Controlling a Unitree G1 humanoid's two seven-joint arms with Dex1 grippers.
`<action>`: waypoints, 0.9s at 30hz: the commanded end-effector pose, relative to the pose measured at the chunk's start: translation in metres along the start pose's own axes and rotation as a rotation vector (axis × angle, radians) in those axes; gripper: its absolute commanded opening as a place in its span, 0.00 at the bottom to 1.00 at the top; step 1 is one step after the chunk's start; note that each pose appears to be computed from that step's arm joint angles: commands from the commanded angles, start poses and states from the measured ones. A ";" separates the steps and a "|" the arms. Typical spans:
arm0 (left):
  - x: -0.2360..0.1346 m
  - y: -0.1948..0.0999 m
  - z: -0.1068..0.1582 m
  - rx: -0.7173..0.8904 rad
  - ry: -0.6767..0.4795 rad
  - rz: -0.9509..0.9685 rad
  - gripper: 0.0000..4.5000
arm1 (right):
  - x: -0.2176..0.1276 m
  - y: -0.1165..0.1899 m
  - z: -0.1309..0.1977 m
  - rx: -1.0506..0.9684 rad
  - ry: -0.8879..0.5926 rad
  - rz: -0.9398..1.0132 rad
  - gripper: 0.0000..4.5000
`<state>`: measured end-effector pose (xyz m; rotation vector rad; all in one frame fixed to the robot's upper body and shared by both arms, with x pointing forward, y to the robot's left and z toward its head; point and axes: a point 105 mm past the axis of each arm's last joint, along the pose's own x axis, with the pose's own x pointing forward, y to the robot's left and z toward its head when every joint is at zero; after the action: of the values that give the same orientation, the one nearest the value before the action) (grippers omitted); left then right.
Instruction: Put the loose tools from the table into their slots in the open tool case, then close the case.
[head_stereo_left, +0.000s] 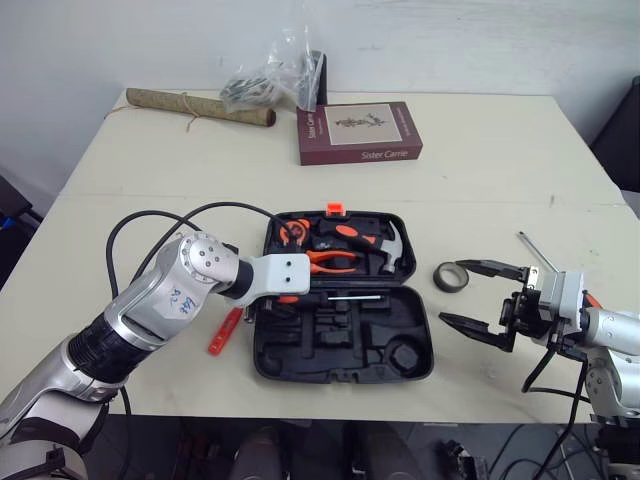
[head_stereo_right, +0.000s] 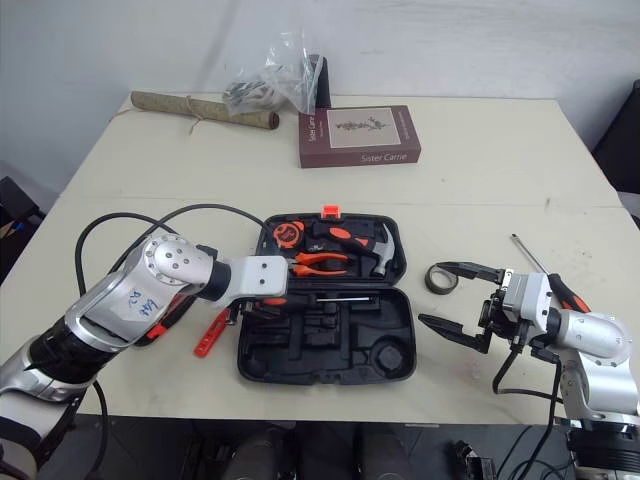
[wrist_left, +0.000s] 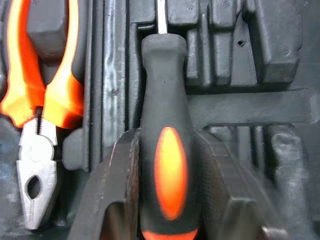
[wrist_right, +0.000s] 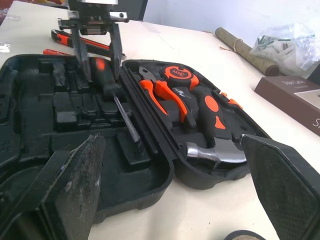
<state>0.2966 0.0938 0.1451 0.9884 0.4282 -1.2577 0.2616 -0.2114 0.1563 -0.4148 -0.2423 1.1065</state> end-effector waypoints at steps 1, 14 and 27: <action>-0.029 0.011 0.035 0.080 -0.148 0.075 0.77 | 0.000 0.001 0.008 -0.030 -0.020 0.003 1.00; -0.003 0.011 0.027 -0.176 -0.551 0.177 0.01 | 0.002 0.003 0.004 -0.006 -0.018 0.005 1.00; 0.042 -0.004 -0.013 -0.267 -0.352 0.103 0.01 | 0.001 0.004 0.007 -0.017 -0.019 -0.032 1.00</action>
<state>0.3055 0.0728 0.1243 0.4764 0.1815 -1.2475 0.2585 -0.2097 0.1532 -0.4045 -0.2344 1.0914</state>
